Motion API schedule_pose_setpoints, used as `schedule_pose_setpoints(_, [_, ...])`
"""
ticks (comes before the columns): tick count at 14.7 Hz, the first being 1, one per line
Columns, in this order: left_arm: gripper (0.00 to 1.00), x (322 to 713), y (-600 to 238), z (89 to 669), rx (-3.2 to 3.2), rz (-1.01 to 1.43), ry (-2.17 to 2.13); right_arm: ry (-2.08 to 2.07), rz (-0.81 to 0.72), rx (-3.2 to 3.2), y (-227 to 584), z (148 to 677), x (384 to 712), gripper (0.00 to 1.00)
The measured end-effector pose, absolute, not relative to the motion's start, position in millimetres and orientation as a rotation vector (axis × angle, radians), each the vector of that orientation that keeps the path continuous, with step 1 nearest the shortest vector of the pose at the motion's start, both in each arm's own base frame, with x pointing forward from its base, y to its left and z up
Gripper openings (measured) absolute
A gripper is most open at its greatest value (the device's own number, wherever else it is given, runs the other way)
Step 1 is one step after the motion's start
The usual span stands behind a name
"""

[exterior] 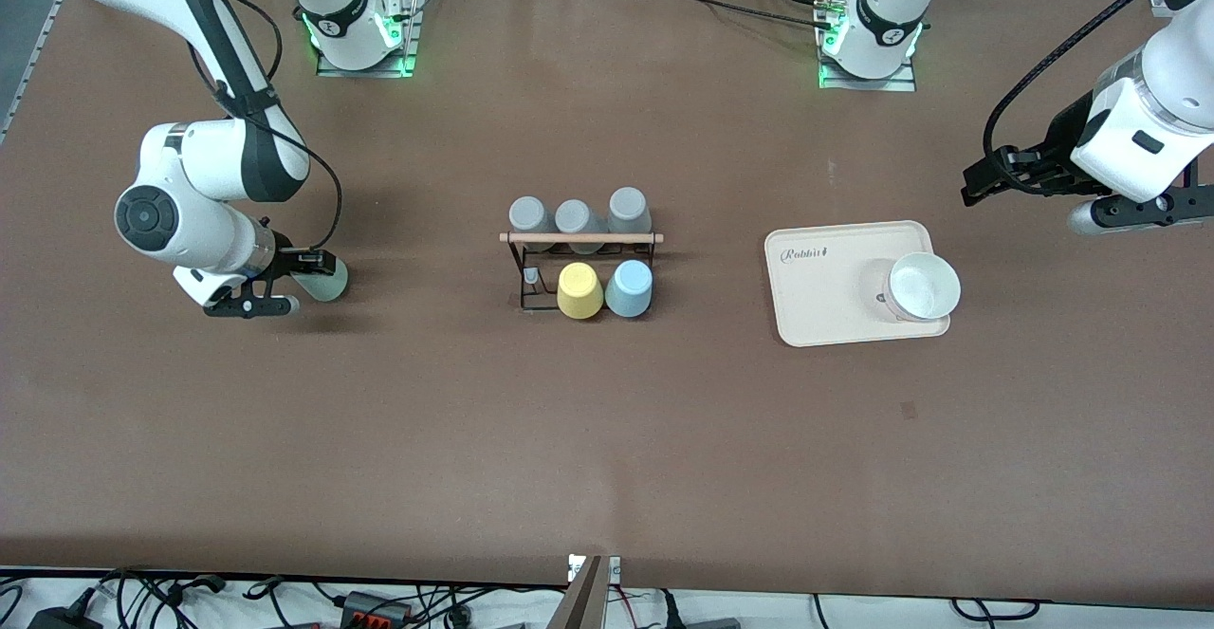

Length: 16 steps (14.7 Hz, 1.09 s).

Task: Hang scattered cups on rack with three cups
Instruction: 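Carry the teal cup to the rack and hang it on a peg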

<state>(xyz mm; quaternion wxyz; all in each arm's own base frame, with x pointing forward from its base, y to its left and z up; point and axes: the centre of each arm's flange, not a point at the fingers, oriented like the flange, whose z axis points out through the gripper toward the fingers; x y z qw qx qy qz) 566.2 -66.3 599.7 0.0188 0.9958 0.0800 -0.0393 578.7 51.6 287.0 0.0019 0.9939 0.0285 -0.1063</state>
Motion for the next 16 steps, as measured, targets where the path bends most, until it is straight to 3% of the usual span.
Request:
schedule_pose_setpoints(3, [1.00, 566.2, -66.2, 599.7, 3.092, -0.122, 0.247, 0.197, -0.439, 3.104, 110.4, 362.1, 607.1, 0.66])
schedule_pose_setpoints(6, [1.00, 566.1, -66.4, 600.1, 3.092, -0.121, 0.244, 0.275, -0.397, 3.100, 172.2, 408.8, 628.3, 0.66])
schedule_pose_setpoints(16, [1.00, 565.5, -68.7, 601.1, 3.092, -0.118, 0.236, -0.093, -0.145, 3.190, 345.2, 417.6, 612.3, 0.66])
